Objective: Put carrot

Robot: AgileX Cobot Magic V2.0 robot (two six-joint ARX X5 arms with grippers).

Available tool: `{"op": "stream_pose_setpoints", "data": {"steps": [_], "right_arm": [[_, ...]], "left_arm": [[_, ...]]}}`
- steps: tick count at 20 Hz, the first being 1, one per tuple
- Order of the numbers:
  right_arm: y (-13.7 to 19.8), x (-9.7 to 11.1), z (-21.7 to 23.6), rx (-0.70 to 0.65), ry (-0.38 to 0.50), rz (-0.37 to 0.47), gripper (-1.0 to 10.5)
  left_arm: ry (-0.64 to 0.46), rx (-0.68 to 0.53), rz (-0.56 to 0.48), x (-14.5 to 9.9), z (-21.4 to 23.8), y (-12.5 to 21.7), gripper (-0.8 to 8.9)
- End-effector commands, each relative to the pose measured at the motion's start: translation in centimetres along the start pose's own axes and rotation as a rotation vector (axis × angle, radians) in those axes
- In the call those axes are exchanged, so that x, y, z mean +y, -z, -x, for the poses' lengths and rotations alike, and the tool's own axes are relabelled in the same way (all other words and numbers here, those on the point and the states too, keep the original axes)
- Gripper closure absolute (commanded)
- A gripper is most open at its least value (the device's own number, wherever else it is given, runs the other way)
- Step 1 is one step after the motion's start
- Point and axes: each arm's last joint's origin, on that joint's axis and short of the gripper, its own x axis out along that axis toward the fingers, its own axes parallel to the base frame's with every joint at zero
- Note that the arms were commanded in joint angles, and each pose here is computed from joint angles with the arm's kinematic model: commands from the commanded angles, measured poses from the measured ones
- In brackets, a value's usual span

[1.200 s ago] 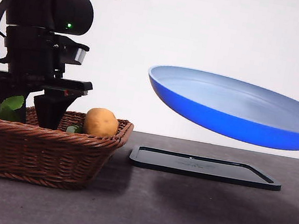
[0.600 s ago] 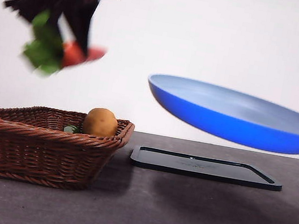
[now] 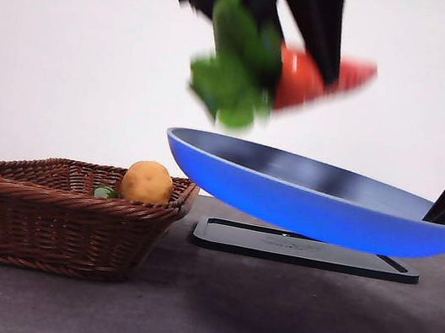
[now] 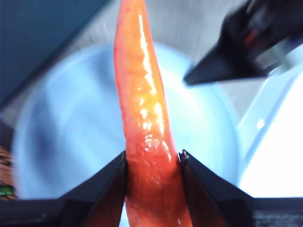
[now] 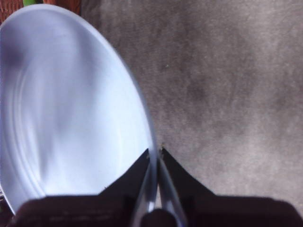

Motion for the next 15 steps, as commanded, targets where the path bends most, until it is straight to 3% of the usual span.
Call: {"op": "stream_pose_setpoints", "data": {"steps": [1, 4, 8, 13, 15], "right_arm": [[-0.4, 0.3, 0.1, -0.010, -0.015, 0.002, 9.4], [-0.4, 0.3, 0.1, -0.009, -0.015, 0.001, 9.4], [-0.4, 0.3, 0.1, -0.008, -0.014, 0.000, 9.4], [0.2, 0.0, 0.1, 0.047, 0.024, -0.040, 9.4], [-0.1, 0.1, 0.4, 0.056, 0.092, -0.043, 9.4]], "left_arm": [[-0.010, 0.065, -0.023, -0.4, -2.6, 0.0, 6.88], [-0.018, 0.120, -0.022, -0.3, -4.2, 0.3, 6.83], [-0.018, 0.124, -0.022, -0.4, -4.4, 0.4, 5.29], [-0.019, 0.092, -0.014, -0.2, -2.8, 0.2, 5.29], [-0.019, 0.043, -0.008, 0.2, -0.2, 0.1, 5.29]]}}
